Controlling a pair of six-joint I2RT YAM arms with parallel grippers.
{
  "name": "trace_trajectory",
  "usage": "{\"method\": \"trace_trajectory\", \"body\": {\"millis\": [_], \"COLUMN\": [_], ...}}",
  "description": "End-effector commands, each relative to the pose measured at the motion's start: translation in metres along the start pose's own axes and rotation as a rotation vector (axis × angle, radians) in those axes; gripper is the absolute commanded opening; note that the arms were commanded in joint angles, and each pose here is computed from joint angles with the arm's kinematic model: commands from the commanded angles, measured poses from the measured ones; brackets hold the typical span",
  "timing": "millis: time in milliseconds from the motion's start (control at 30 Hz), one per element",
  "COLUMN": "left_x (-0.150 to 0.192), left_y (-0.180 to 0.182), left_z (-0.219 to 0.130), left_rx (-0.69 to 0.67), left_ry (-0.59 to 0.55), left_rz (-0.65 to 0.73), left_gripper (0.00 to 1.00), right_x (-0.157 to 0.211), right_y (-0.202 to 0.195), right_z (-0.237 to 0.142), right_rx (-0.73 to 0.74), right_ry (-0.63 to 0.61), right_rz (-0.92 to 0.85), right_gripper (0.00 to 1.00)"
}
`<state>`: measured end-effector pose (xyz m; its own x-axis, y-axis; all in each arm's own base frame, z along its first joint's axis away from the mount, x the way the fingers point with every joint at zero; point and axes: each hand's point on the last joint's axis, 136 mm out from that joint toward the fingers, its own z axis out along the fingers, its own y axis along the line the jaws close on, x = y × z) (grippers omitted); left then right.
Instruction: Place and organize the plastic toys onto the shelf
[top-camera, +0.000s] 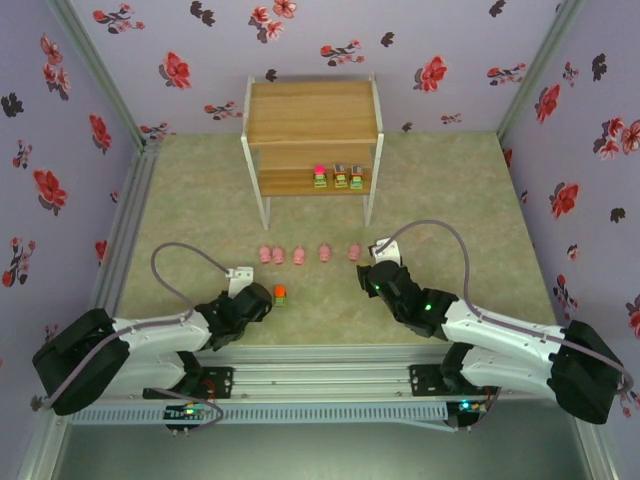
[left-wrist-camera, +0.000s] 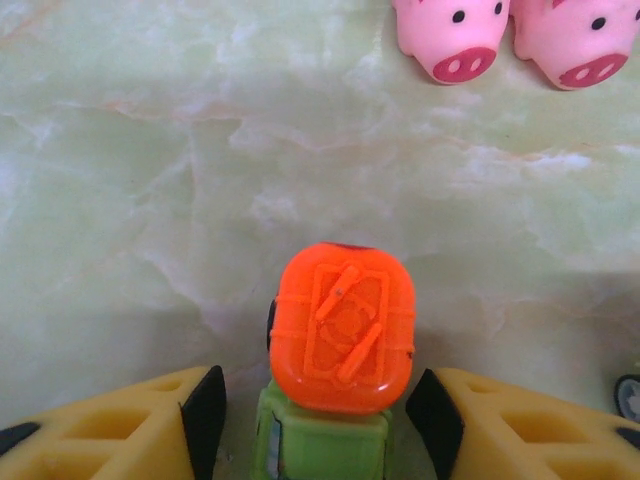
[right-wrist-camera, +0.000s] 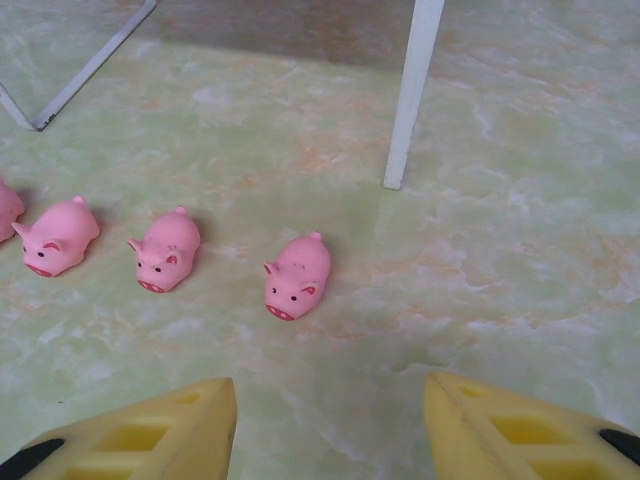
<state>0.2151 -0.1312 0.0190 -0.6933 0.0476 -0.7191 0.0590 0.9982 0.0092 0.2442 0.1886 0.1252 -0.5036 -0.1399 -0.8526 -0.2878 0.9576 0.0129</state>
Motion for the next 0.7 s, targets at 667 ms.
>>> {"method": "trace_trajectory", "body": {"millis": [667], "left_x": [0.0022], "left_y": [0.0063], "left_z": [0.0029], "left_rx": [-0.026], "left_ry": [-0.002], "left_rz": [0.000], "left_gripper": [0.41], "right_x": [0.0001], "right_y": [-0.0021], "right_z": [0.0017], "right_rx": [0.009], "right_ry": [0.000], "right_rz": [0.001], "right_gripper": [0.34]}}
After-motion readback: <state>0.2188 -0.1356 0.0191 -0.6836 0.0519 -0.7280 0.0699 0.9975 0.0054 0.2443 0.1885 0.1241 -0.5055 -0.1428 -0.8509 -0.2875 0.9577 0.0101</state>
